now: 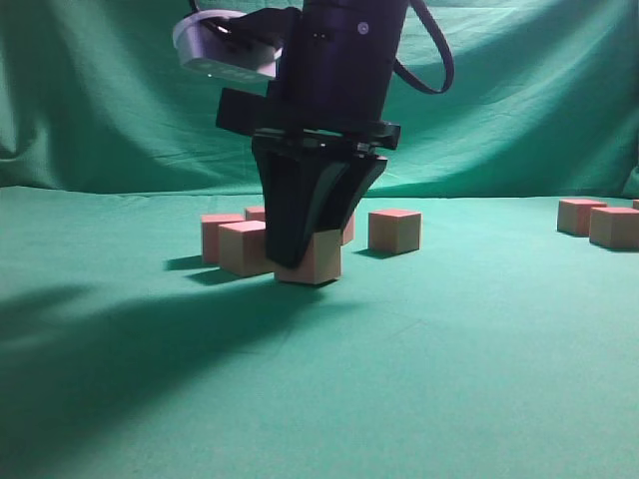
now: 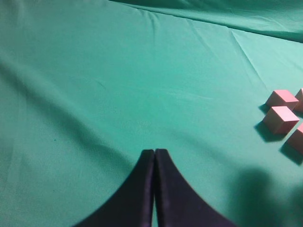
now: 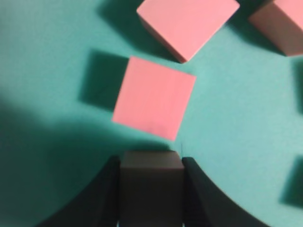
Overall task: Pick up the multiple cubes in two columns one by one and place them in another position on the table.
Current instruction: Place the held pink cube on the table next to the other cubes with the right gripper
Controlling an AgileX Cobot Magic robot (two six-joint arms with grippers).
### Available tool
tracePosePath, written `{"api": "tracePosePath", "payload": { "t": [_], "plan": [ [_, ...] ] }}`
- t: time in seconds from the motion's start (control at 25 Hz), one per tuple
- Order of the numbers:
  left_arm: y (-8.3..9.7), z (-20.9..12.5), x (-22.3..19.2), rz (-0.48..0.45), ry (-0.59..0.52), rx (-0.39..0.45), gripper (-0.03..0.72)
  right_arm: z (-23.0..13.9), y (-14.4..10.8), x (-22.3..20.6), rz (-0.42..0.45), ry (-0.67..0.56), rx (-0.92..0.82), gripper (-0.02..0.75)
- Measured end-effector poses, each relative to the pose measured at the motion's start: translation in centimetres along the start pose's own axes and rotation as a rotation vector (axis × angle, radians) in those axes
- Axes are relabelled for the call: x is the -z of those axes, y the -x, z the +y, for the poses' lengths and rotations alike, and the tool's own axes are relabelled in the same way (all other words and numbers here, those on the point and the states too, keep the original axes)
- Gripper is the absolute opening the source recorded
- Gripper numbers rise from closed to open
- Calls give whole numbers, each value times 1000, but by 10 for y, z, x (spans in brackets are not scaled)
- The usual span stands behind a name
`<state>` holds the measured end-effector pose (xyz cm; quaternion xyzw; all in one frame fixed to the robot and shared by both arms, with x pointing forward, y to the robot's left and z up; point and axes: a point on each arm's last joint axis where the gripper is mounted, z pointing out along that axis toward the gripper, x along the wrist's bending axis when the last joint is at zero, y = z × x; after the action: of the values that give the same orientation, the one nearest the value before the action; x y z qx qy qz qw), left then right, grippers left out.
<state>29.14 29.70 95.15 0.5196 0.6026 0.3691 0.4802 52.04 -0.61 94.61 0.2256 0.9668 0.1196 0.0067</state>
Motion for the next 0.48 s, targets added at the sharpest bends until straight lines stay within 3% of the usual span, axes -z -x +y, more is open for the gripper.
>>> {"api": "tracePosePath", "payload": {
  "t": [0.48],
  "plan": [
    [0, 0, 0, 0, 0, 0, 0, 2, 1, -3, -2, 17, 3, 271]
  ]
}}
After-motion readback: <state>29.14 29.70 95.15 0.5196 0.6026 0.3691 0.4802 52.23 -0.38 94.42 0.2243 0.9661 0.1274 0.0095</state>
